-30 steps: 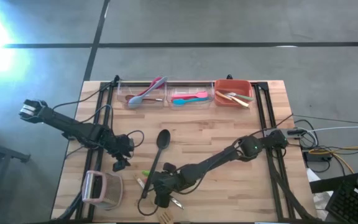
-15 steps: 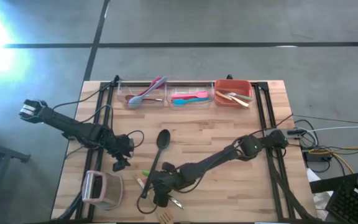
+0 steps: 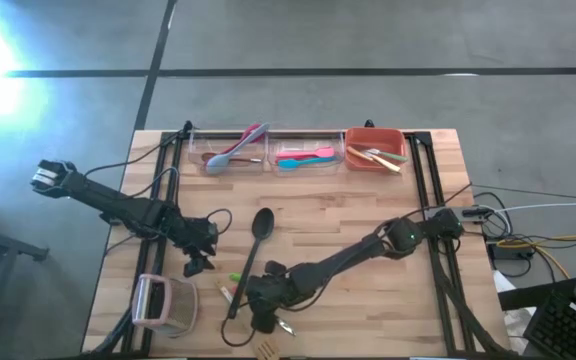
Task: Pick & Place Kitchen Items
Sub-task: Put the black serving spoon into the left transparent bin
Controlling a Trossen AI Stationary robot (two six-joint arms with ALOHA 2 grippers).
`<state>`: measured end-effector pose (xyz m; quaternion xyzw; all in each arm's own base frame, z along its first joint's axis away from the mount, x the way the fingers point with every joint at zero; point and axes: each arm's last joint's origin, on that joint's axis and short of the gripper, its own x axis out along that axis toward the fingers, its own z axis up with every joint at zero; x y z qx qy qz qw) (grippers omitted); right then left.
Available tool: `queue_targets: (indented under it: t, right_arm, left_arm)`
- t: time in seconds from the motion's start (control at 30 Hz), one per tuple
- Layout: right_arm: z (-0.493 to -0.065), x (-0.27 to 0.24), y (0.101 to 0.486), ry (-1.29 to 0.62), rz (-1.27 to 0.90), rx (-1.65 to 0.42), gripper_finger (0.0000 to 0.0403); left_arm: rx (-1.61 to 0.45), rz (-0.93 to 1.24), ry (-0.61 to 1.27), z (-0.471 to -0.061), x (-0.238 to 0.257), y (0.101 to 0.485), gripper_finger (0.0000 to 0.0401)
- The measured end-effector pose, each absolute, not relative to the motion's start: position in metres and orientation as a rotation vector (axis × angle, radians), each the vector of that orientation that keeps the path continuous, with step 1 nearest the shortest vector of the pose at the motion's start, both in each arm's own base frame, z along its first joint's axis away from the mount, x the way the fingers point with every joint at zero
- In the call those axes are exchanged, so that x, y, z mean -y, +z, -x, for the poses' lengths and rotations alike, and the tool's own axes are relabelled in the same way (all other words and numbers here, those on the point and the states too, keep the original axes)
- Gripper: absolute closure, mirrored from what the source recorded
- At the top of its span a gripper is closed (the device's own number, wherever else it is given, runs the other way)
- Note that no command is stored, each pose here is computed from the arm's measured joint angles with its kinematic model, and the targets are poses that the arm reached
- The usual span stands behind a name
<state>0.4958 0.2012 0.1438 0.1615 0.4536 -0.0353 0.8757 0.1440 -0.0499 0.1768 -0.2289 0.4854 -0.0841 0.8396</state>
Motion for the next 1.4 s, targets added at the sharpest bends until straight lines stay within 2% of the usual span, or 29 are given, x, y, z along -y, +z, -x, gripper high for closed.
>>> queue_targets:
  t: [0.3, 0.47, 0.63, 0.8, 1.13, 1.4]
  right_arm:
    - [-0.502, -0.184, 0.152, -0.060, -0.086, -0.927, 0.0222]
    - [-0.495, -0.175, 0.158, 0.038, 0.231, -1.049, 0.0216]
    - [-0.493, -0.173, 0.158, 0.106, 0.456, -1.066, 0.0218]
    - [-0.494, -0.167, 0.156, 0.092, 0.650, -1.063, 0.0215]
    - [-0.508, -0.153, 0.155, 0.122, 0.734, -0.969, 0.0211]
    - [-0.513, -0.137, 0.152, 0.155, 0.701, -0.967, 0.0209]
  left_arm:
    - [-1.005, 0.470, -0.149, -0.145, 0.049, 0.177, 0.0167]
    - [-1.008, 0.469, -0.147, -0.145, 0.049, 0.177, 0.0167]
    - [-1.006, 0.466, -0.146, -0.145, 0.049, 0.177, 0.0167]
    - [-1.004, 0.463, -0.139, -0.145, 0.049, 0.177, 0.0168]
    - [-0.996, 0.455, -0.119, -0.145, 0.048, 0.177, 0.0167]
    - [-0.997, 0.455, -0.120, -0.145, 0.048, 0.177, 0.0167]
